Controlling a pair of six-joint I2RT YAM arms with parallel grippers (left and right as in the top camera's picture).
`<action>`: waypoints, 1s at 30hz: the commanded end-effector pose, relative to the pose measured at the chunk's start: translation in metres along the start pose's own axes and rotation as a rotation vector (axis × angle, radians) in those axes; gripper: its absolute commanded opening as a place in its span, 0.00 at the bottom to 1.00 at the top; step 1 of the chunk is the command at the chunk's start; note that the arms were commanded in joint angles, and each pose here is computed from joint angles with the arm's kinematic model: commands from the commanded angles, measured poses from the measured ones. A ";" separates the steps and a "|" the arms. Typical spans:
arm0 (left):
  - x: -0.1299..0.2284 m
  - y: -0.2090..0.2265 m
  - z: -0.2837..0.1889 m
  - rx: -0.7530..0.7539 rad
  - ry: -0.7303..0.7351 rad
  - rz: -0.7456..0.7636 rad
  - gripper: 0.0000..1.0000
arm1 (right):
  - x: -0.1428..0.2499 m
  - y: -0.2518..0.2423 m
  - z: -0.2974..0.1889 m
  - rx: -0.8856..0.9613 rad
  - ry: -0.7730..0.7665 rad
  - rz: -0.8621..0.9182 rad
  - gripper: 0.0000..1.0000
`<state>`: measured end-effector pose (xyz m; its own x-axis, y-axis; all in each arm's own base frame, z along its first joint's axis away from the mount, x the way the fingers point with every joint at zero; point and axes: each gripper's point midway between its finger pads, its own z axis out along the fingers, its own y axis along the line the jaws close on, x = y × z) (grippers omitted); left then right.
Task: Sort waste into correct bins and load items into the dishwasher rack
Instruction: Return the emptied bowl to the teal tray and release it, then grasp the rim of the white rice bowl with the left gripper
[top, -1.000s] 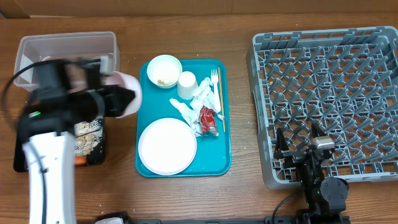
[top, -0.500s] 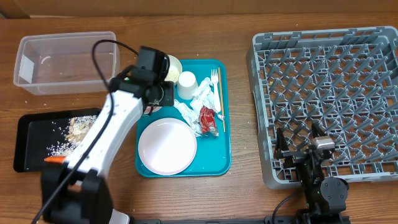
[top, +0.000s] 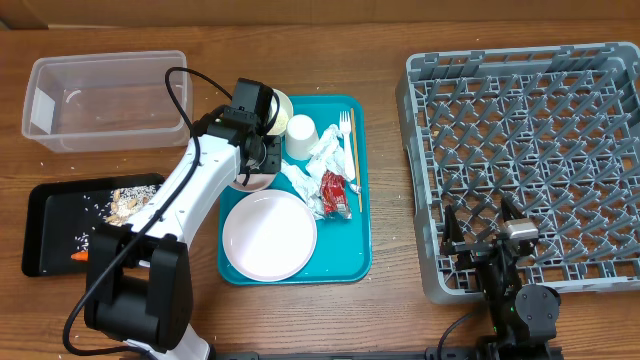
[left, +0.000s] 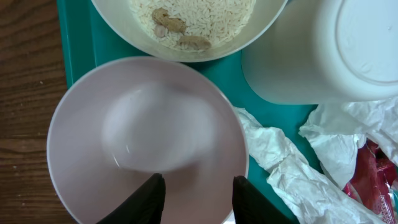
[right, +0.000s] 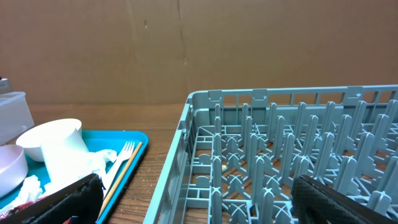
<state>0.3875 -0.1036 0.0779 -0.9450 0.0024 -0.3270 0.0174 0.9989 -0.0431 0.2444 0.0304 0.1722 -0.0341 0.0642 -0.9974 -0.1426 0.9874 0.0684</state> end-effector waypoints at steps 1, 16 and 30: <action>-0.013 0.000 -0.007 -0.009 -0.031 0.005 0.44 | 0.002 0.000 0.000 0.000 -0.004 0.003 1.00; -0.085 0.028 -0.031 -0.089 -0.270 -0.035 0.85 | 0.002 0.000 0.000 0.000 -0.004 0.003 1.00; -0.112 0.024 -0.018 0.125 -0.108 -0.025 0.88 | 0.002 0.000 0.000 0.000 -0.004 0.003 1.00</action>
<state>0.4824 -0.0601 0.1370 -0.8968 -0.0979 -0.4315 -0.0274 0.9856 -0.1667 0.2444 0.0304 0.1721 -0.0344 0.0642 -0.9973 -0.1426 0.9874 0.0685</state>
